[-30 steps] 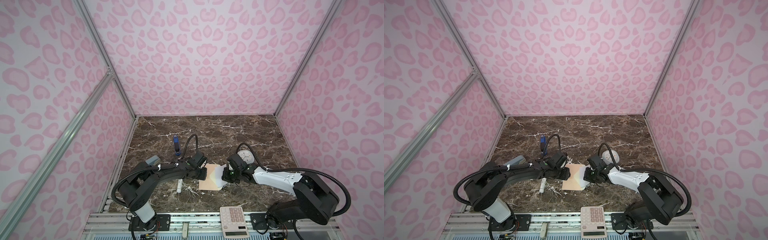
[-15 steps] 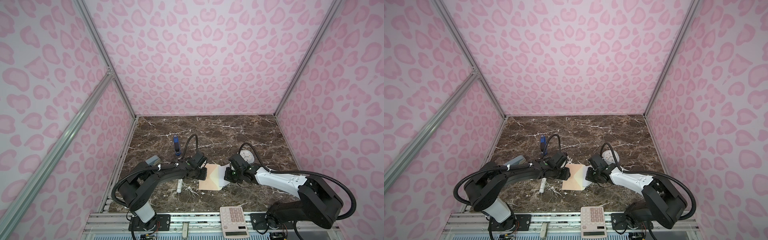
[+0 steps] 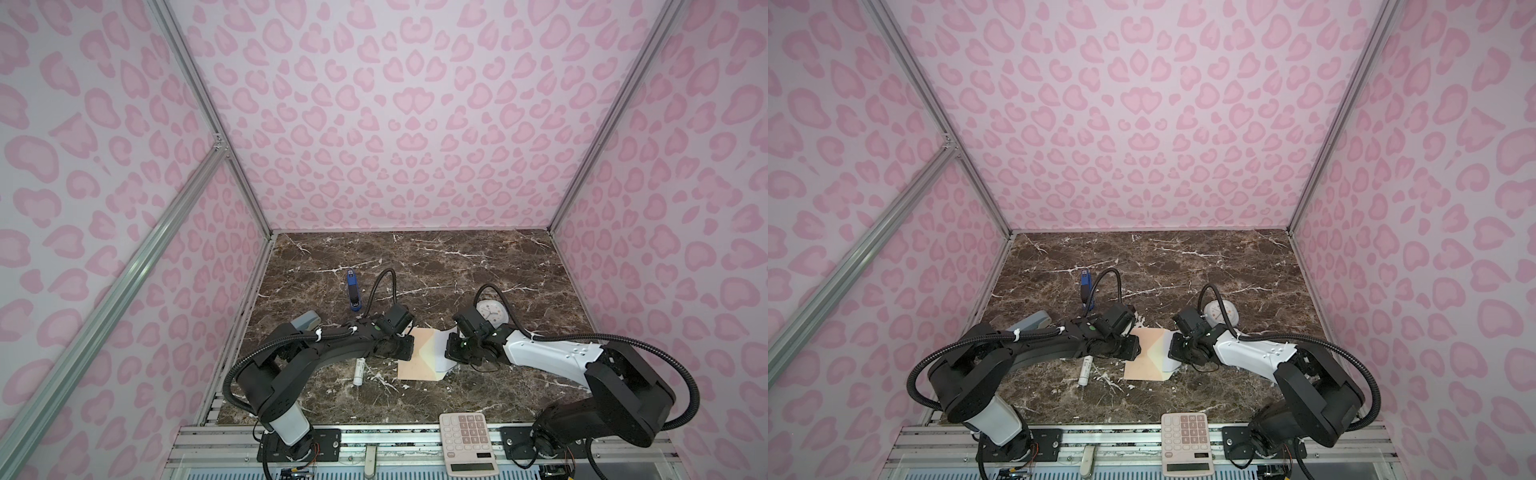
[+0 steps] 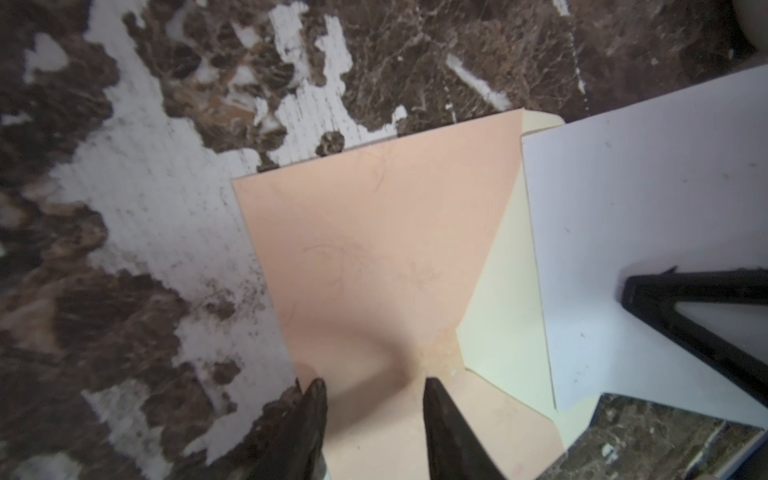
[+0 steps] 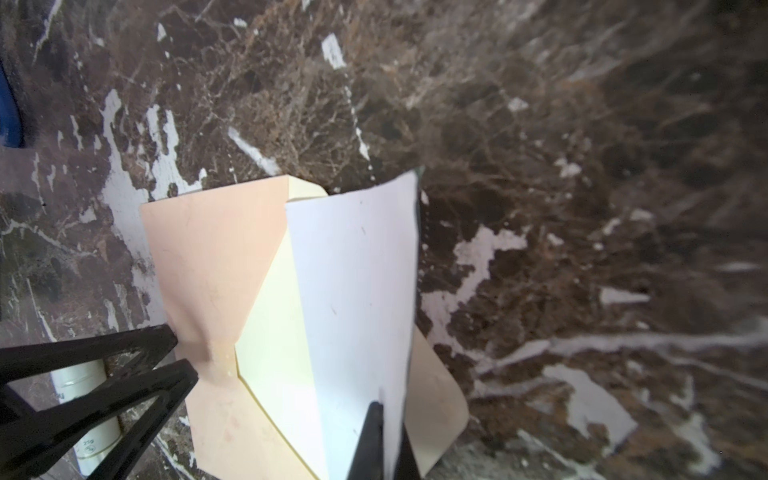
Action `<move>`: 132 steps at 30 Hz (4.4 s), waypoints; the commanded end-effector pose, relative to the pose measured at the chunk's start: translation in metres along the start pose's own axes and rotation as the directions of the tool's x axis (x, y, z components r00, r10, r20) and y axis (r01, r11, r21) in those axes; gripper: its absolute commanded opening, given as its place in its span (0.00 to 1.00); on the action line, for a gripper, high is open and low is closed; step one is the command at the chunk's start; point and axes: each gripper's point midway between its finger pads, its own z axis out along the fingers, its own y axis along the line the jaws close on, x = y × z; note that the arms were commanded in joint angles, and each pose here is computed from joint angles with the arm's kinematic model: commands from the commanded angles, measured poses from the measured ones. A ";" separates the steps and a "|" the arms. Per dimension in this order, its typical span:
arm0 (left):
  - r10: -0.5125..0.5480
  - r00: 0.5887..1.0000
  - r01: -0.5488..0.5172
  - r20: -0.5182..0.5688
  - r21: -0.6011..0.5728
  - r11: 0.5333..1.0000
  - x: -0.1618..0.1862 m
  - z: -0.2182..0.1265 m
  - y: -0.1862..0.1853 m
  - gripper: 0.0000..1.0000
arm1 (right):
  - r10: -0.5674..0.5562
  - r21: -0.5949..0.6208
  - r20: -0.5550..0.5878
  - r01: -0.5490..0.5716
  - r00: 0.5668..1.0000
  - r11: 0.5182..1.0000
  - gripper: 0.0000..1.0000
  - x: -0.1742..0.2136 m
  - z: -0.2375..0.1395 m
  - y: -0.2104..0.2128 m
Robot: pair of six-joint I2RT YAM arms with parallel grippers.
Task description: Place the letter into the envelope and seal it
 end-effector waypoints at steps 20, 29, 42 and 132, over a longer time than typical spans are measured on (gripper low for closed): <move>0.001 0.998 -0.004 -0.057 -0.061 0.998 0.015 -0.003 0.012 0.42 | -0.026 0.023 -0.020 0.027 0.999 0.999 0.00 0.005 -0.008 -0.002; -0.005 0.998 0.002 -0.065 -0.048 0.999 0.017 0.001 0.009 0.42 | -0.097 0.028 -0.036 0.098 0.995 0.995 0.00 0.017 0.001 0.003; -0.013 0.997 0.009 -0.070 -0.050 0.999 0.019 0.004 0.010 0.41 | -0.153 0.014 0.064 0.153 0.986 0.988 0.00 0.006 -0.014 0.014; -0.129 0.988 0.121 -0.084 -0.095 0.988 0.050 -0.004 0.032 0.30 | -0.094 0.081 0.105 0.086 0.990 0.993 0.00 0.015 -0.013 -0.004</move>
